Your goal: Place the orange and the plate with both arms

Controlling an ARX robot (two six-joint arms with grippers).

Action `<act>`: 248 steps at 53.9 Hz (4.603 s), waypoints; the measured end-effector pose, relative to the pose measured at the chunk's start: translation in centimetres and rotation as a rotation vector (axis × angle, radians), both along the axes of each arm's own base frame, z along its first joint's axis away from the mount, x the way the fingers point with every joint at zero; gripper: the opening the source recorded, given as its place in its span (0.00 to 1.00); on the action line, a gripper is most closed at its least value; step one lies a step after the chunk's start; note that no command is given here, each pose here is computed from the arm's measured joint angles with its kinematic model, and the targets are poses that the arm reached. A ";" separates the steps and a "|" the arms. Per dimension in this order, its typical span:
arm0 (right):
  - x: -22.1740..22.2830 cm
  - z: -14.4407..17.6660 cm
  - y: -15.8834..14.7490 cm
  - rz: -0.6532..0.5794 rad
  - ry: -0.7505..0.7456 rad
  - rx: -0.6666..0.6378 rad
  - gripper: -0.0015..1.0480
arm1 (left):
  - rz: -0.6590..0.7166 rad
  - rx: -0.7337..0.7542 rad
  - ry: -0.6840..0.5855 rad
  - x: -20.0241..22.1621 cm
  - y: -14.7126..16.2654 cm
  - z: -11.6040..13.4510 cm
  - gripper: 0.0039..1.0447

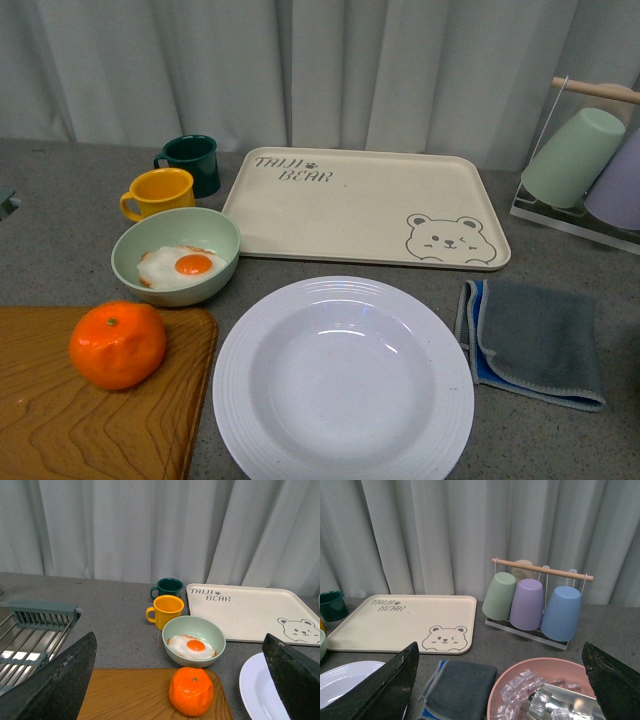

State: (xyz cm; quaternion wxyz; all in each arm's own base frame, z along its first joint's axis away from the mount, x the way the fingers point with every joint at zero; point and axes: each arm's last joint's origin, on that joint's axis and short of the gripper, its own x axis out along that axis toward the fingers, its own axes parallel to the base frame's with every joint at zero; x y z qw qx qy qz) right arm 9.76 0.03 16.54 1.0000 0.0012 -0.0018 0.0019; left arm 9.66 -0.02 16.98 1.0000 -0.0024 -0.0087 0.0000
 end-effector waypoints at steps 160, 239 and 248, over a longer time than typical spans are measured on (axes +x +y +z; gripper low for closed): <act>0.0 0.0 0.0 0.000 0.000 0.000 0.91 | -0.167 -0.130 0.765 18.2 -5.0 -4.4 0.94; 0.0 0.0 0.0 0.000 0.000 0.000 0.91 | -0.277 0.121 0.772 18.5 -9.4 -4.6 0.53; 0.0 0.0 0.0 0.000 0.000 0.000 0.91 | -0.417 0.318 0.735 17.3 -13.4 -5.5 0.53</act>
